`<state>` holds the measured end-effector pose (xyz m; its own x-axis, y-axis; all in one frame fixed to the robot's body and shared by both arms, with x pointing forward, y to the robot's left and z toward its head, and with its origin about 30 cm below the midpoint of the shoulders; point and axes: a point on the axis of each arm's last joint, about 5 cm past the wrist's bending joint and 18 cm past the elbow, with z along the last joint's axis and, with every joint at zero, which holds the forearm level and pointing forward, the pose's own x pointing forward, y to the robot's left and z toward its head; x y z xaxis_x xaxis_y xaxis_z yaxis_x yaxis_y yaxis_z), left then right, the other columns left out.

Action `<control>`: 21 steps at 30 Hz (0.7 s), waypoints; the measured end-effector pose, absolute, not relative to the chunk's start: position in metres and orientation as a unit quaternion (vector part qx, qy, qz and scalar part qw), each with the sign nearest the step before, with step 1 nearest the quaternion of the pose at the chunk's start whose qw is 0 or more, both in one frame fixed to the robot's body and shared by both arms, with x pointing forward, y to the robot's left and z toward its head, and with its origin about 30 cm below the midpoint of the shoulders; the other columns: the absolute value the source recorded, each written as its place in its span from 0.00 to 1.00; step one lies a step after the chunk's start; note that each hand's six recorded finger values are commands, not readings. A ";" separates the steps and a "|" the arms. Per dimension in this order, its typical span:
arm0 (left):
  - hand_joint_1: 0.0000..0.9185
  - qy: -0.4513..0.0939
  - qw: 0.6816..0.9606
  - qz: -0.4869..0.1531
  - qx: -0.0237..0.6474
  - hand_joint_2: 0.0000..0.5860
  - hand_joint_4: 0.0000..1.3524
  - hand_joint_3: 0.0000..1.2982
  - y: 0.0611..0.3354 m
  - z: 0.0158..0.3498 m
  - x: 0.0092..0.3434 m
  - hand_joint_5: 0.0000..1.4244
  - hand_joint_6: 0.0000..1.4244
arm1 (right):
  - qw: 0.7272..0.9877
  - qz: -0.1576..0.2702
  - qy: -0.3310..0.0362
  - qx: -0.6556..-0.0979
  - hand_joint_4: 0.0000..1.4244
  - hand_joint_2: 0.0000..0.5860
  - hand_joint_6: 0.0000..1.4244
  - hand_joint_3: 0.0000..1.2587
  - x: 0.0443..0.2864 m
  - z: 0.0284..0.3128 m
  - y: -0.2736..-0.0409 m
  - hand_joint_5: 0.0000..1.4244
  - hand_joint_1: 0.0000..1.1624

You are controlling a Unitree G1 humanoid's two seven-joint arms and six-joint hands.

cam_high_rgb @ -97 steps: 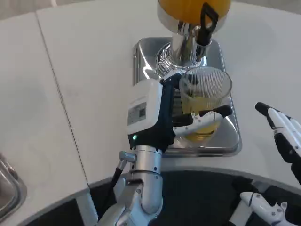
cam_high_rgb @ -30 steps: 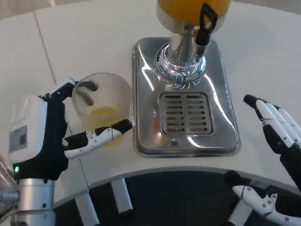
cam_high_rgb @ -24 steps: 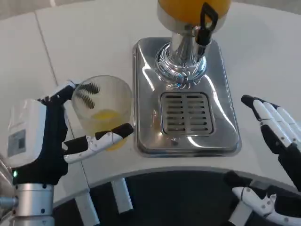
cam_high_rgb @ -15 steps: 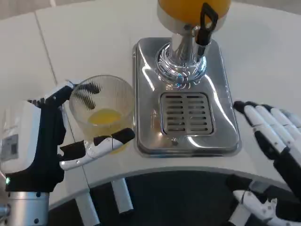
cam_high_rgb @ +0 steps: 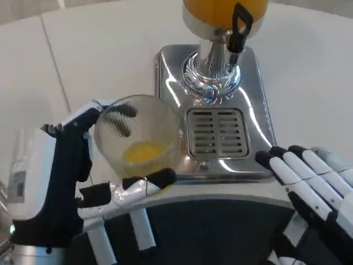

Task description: Grasp the cup under the faucet to collect the drink, then remove the cup.

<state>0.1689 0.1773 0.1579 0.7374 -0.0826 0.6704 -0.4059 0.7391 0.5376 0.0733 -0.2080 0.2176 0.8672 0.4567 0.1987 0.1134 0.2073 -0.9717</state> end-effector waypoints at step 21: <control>0.83 -0.408 0.847 0.006 0.339 0.00 0.90 0.87 0.162 0.157 0.143 1.00 1.00 | 0.740 0.102 -0.234 -0.622 0.00 0.95 0.00 0.00 0.078 0.215 -0.208 0.00 0.09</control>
